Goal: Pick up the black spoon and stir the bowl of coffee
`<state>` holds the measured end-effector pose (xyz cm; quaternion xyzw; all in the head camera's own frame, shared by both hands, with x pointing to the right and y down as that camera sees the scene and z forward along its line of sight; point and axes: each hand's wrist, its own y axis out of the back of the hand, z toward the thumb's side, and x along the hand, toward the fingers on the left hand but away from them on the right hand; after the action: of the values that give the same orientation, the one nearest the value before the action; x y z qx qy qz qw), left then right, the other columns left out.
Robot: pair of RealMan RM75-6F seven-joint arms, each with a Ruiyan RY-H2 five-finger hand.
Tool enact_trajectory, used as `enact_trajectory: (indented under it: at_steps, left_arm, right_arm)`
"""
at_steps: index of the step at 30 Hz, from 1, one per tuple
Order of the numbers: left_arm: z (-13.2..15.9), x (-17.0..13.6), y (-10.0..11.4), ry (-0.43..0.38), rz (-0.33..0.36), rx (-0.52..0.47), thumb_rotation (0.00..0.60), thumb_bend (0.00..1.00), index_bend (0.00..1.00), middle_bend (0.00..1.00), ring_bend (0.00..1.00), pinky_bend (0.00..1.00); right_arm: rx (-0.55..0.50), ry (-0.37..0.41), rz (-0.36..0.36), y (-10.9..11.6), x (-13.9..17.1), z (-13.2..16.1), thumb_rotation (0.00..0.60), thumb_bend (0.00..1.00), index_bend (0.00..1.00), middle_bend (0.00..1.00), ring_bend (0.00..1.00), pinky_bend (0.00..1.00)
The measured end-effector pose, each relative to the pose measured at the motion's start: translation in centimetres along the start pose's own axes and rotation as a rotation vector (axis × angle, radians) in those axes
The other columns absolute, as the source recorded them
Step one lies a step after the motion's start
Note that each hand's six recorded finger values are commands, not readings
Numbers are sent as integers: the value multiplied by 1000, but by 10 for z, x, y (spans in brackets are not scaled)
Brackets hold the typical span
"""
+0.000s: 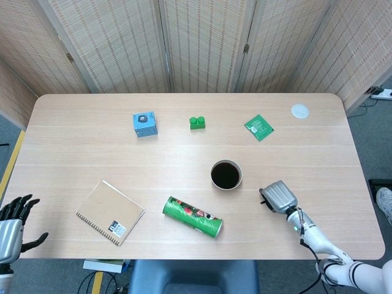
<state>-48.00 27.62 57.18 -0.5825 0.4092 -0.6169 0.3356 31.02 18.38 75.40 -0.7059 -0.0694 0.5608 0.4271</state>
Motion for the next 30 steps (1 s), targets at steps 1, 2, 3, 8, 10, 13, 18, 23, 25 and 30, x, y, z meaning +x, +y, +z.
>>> enact_trajectory:
  at_steps: [1,2,3,8,10,13,18,23,25,30]
  left_arm:
    - [0,0,0,0,0,0,600,195,221,154,123,177]
    - [0,0,0,1,1,0,600,195,221,154,123,177]
    - [0,-1,0,1,1,0,600,195,221,154,123,177]
    - [0,-1,0,1,2,0,600,195,221,154,123,177]
    - [0,-1,1,0,3,0,600,195,221,154,123,177]
    - [0,-1,1,-1,5,1,600,195,221,154,123,177]
    - [3,0,2,-8,7,0,600,195,221,154,123,177]
    - [4,1,3,-9,7,0,600,195,221,154,123,177]
    - [5,1,3,-12,8,0,600,195,221,154,123,177]
    - [8,2,3,-18,8,0,600,195,221,154,123,177]
  right_arm:
    - [-2,0,-2,0,0,0,600,296,536,984,1000,1000]
    - [-3,0,-5,1,0,0,600,300,540,984,1000,1000]
    - [-5,0,-7,1,0,0,600,304,544,984,1000,1000]
    - [-21,-2,-22,3,1,-1,600,316,556,984,1000,1000]
    - [-32,-5,-31,4,2,-2,600,327,567,984,1000,1000]
    - [-49,-12,-48,6,3,-4,600,340,580,984,1000,1000]
    - [-59,-18,-61,8,6,-9,600,362,602,984,1000,1000]
    - [-86,-24,-103,18,11,-14,600,409,647,987,1000,1000]
    - [-101,-29,-127,24,14,-17,600,419,654,988,1000,1000]
    - [-153,-34,-192,43,21,-23,600,439,674,989,1000,1000]
